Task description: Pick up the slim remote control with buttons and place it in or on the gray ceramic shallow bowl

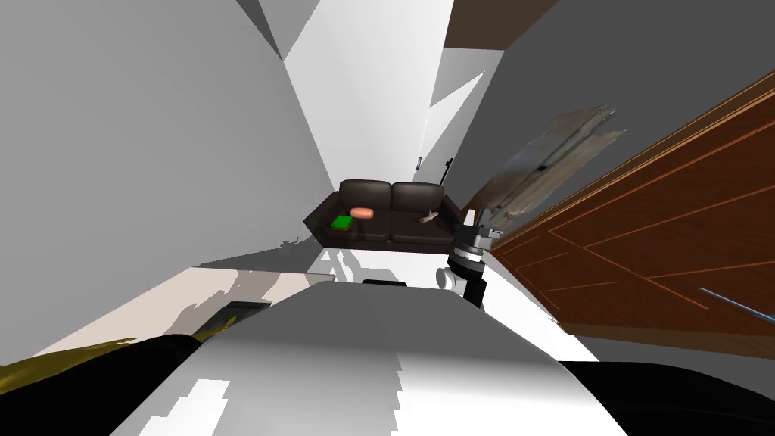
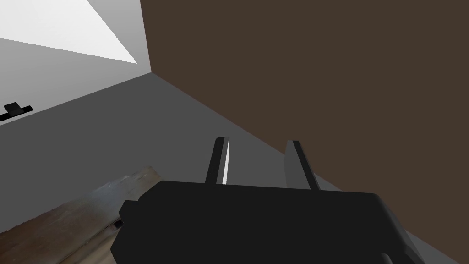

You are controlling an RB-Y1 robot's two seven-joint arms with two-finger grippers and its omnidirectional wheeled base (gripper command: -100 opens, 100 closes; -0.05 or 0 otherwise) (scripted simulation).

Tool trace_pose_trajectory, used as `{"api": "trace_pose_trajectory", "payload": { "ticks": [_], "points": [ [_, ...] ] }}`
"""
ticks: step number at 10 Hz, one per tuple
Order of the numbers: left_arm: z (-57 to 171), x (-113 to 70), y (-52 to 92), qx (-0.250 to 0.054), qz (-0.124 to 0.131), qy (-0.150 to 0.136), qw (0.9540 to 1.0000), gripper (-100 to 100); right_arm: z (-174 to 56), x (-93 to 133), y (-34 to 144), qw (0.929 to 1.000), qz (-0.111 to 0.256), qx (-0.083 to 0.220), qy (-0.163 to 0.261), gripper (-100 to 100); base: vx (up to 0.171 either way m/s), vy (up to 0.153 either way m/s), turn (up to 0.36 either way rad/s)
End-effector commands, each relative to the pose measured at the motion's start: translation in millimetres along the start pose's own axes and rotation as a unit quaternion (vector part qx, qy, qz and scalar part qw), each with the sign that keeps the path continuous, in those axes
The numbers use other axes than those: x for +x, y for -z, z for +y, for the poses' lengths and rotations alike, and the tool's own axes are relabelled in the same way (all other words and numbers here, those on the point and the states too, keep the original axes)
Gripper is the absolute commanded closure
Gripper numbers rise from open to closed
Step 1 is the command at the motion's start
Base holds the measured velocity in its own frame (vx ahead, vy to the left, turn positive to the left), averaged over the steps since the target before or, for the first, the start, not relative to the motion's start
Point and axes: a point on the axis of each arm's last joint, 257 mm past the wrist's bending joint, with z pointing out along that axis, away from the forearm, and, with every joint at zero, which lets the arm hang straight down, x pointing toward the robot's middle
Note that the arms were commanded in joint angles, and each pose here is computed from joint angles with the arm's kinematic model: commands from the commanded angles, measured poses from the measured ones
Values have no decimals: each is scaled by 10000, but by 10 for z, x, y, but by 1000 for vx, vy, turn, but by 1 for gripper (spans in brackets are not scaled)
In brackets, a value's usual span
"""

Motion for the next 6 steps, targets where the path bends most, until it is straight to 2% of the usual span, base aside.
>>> {"api": "trace_pose_trajectory", "payload": {
  "ticks": [1,2,5,6],
  "points": [
    [0,0,0,0,0,0,10000,0,0,0,0,10000,0,0,0,0,6,1,-1],
    [-137,-138,215,152,-158,1,9998,100,0,0,0,10000,0,0,0,0,-32,-55,23],
    [-235,-224,410,255,-263,-12,9993,100,0,1,0,10000,0,-1,-1,0,-74,-63,35],
    [-272,-229,532,278,-277,-39,9992,100,0,1,-1,10000,0,-1,-1,0,-162,-44,33]
  ]
}}
